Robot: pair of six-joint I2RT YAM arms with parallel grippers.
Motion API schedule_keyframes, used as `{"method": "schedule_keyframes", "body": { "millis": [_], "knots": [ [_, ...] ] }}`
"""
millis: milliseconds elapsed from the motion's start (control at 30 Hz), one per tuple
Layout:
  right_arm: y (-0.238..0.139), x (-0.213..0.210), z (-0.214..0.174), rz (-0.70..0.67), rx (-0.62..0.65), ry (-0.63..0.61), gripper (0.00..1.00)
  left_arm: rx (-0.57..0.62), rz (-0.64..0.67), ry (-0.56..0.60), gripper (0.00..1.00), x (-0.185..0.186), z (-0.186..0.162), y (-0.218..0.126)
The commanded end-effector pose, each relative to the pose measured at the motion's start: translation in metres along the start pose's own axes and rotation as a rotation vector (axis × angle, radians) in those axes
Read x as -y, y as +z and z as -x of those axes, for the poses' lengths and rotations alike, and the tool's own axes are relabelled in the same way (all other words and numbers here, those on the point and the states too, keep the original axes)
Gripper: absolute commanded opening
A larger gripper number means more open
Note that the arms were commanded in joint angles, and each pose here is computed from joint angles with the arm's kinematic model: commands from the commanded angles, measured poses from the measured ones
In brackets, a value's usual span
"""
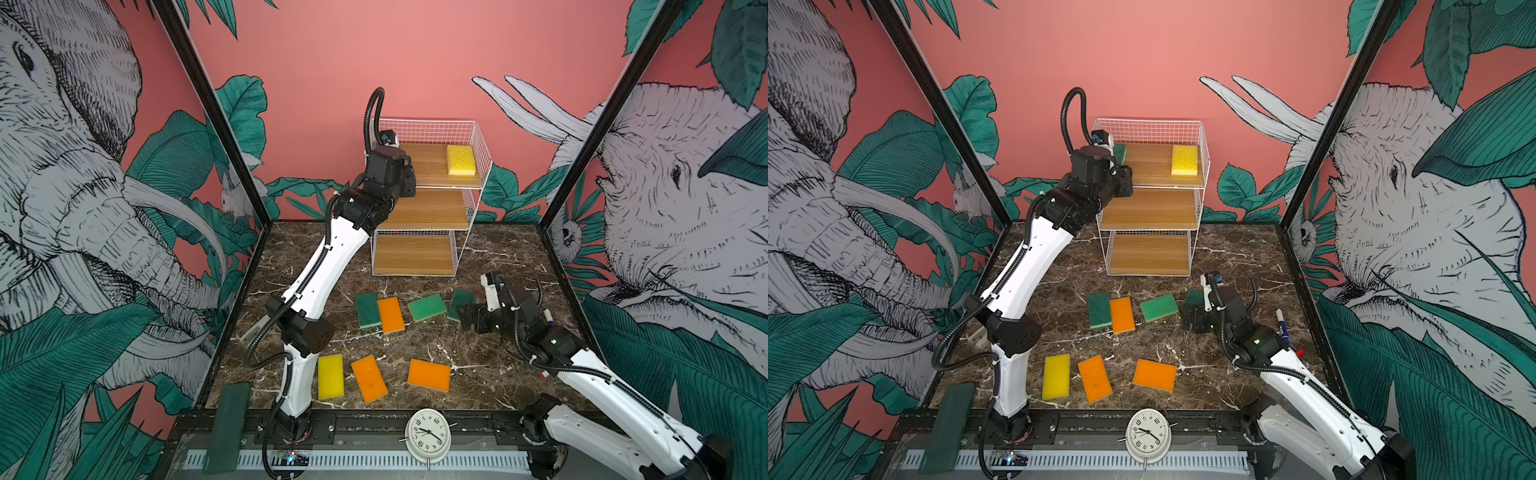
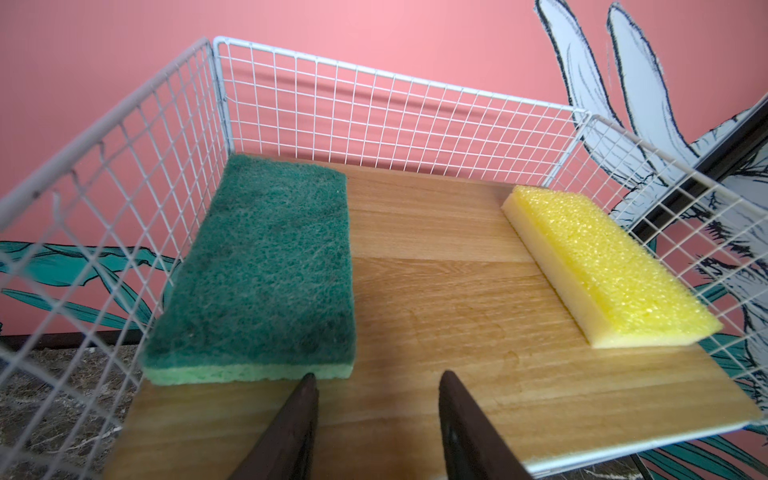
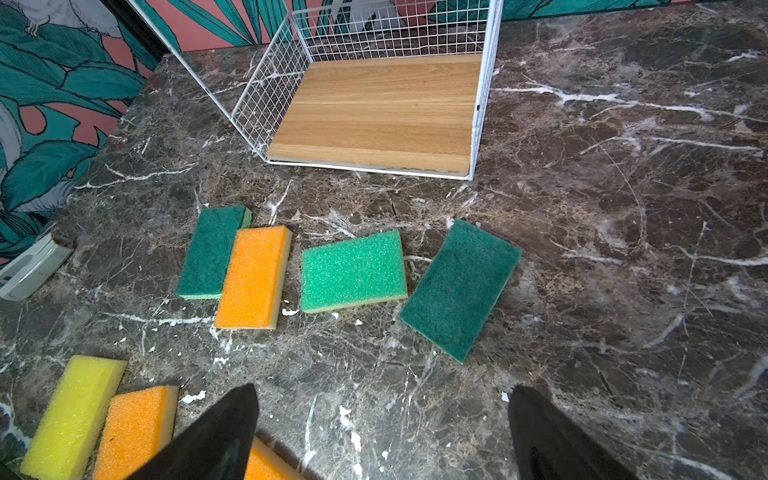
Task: Place and organize the cleaning sponges onto the shelf
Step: 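Open the left gripper and lift it off the green pad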
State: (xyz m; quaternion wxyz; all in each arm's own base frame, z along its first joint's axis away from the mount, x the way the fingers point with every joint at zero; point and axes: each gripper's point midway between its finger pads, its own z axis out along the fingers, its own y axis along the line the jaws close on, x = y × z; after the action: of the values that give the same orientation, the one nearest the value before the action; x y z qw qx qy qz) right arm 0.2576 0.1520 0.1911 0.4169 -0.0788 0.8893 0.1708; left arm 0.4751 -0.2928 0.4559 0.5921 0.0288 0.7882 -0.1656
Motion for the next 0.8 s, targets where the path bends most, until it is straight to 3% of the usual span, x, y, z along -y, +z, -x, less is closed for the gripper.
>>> {"method": "schedule_keyframes", "body": {
  "millis": [0, 500, 767],
  "knots": [
    [-0.001, 0.005, -0.003, -0.018, 0.003, -0.008, 0.96, 0.033, -0.025, -0.044, 0.48, 0.003, 0.011, -0.001],
    [-0.001, 0.007, -0.006, -0.026, 0.0, -0.007, 0.96, 0.024, -0.084, -0.081, 0.48, 0.015, 0.007, 0.006],
    [-0.002, 0.007, -0.006, -0.023, 0.0, -0.004, 0.97, 0.027, -0.065, -0.039, 0.47, 0.018, 0.014, -0.024]
  ]
}}
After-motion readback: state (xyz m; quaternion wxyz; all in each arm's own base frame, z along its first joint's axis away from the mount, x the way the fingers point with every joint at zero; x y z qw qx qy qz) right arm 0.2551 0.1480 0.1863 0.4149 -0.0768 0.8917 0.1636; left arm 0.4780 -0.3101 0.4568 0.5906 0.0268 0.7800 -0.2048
